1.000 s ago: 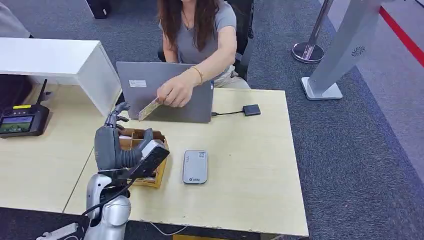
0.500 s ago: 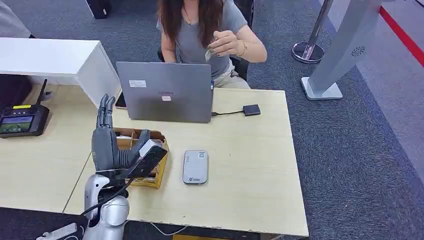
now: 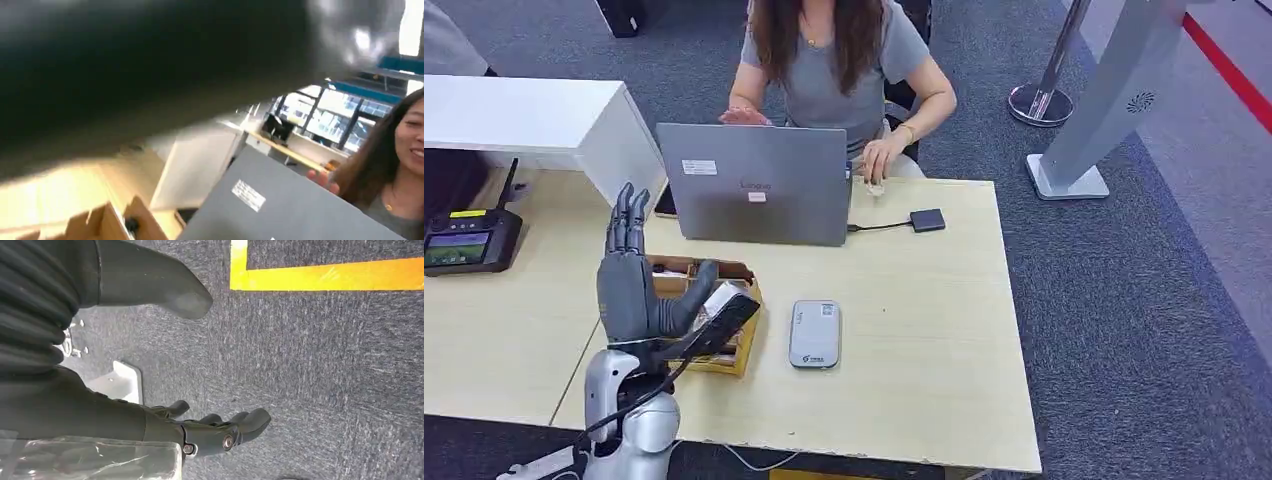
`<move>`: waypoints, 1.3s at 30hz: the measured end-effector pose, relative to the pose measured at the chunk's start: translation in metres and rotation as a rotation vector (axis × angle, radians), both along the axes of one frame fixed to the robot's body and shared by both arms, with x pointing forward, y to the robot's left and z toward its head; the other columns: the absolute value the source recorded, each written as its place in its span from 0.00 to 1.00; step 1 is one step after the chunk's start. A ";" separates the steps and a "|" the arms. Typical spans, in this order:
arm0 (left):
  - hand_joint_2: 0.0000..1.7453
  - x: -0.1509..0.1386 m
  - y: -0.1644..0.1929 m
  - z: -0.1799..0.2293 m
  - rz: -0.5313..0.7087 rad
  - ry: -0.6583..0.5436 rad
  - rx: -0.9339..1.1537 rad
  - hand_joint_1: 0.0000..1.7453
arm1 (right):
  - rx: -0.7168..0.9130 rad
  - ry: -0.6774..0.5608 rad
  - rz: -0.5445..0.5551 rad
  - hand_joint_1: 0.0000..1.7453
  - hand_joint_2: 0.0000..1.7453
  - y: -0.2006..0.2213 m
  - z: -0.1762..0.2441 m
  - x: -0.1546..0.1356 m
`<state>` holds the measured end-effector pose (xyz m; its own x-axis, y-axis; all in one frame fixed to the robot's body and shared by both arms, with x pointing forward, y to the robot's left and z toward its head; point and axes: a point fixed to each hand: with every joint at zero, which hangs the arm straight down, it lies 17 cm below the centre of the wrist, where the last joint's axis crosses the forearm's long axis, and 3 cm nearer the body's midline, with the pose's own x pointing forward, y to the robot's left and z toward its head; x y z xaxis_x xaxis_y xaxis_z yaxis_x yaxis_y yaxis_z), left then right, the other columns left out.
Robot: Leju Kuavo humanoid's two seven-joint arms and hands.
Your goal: Pass the card to the sensor for recognition and then transmit it.
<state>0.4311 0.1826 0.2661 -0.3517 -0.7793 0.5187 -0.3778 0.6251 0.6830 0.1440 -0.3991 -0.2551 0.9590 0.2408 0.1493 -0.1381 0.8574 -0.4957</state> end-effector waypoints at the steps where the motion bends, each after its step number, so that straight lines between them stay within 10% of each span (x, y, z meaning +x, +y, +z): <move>1: 1.00 -0.001 0.001 -0.003 0.008 0.010 0.015 0.00 | 0.000 0.000 -0.005 0.00 1.00 0.000 0.000 -0.001; 39: 1.00 -0.018 -0.009 -0.060 -0.082 0.210 0.435 0.00 | 0.004 0.004 -0.057 0.00 1.00 -0.005 -0.004 -0.022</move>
<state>0.4132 0.1739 0.2065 -0.3436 -0.9137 0.2172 -0.1650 0.2864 0.9438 0.1217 -0.4038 -0.2589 0.9717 0.1851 0.1466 -0.0908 0.8660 -0.4917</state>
